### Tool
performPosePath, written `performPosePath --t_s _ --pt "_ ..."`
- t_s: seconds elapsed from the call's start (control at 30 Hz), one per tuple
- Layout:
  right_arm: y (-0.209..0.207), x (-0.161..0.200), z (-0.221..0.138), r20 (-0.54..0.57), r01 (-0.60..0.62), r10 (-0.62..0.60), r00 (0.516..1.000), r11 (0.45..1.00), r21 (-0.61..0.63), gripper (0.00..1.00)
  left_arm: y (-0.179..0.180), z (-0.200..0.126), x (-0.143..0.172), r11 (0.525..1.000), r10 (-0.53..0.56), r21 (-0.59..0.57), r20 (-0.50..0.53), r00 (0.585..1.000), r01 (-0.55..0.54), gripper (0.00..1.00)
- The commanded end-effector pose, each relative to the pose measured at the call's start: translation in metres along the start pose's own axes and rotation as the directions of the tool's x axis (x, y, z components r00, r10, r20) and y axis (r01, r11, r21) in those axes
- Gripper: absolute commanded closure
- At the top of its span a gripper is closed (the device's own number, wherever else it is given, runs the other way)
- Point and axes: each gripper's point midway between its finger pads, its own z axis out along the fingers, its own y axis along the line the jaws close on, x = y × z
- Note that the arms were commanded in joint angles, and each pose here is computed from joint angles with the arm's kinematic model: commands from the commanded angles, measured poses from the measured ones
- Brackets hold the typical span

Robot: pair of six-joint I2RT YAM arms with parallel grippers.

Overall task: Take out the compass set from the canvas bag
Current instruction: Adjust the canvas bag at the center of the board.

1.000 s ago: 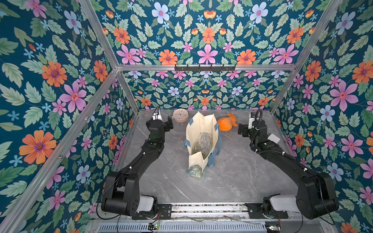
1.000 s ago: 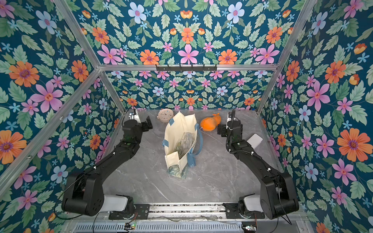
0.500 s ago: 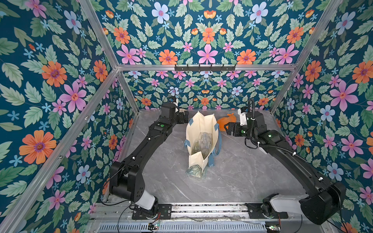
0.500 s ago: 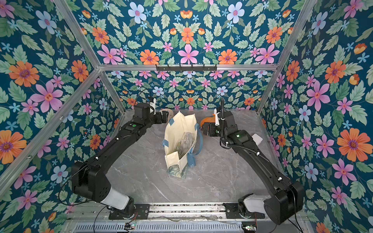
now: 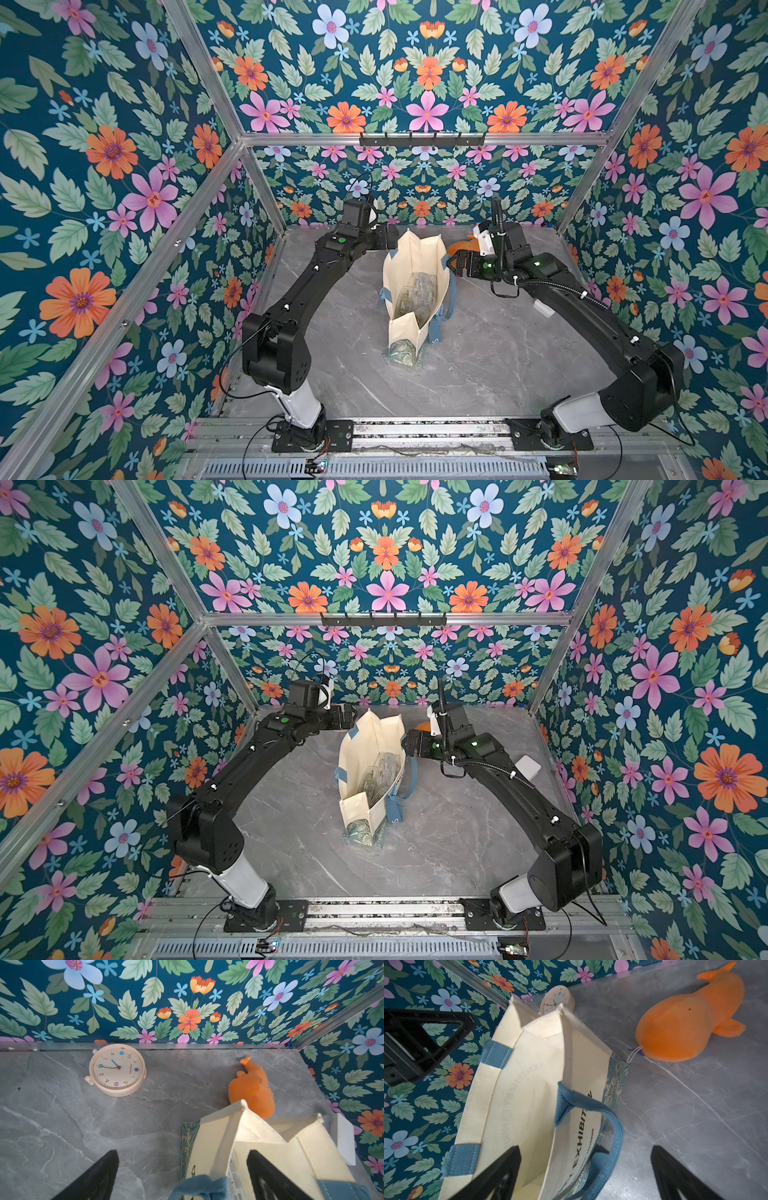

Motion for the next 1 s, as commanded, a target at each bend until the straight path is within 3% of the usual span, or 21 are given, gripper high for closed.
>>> performPosePath --t_s 0.0,0.3,0.5,0.73,0.87,0.97 --pt "0.004 0.009 0.002 -0.047 -0.037 0.035 0.998 0.999 -0.024 0.01 0.001 0.004 0.007 0.999 -0.033 0.017 -0.06 0.998 0.034 0.01" --pt "0.014 0.005 0.013 -0.055 -0.065 0.06 0.997 0.994 -0.083 0.02 0.007 0.012 0.014 0.998 -0.056 0.008 -0.112 0.992 0.057 0.01" --pt "0.014 0.018 0.047 -0.135 -0.097 0.084 0.987 0.991 -0.089 0.16 -0.007 0.003 0.046 0.992 -0.064 0.091 -0.237 0.969 0.088 0.0" --pt "0.017 0.026 0.057 -0.174 -0.093 0.075 0.982 0.991 -0.098 0.4 0.002 -0.017 0.081 0.994 -0.069 0.063 -0.291 0.954 0.091 0.01" --pt "0.01 0.033 0.069 -0.202 -0.101 0.084 0.976 0.992 -0.076 0.45 -0.004 -0.023 0.08 0.991 -0.062 0.096 -0.286 0.956 0.093 0.0" --pt "0.009 0.034 0.07 -0.204 -0.104 0.086 0.975 0.992 -0.076 0.48 -0.017 -0.035 0.059 0.983 -0.059 0.156 -0.214 0.975 0.094 0.0"
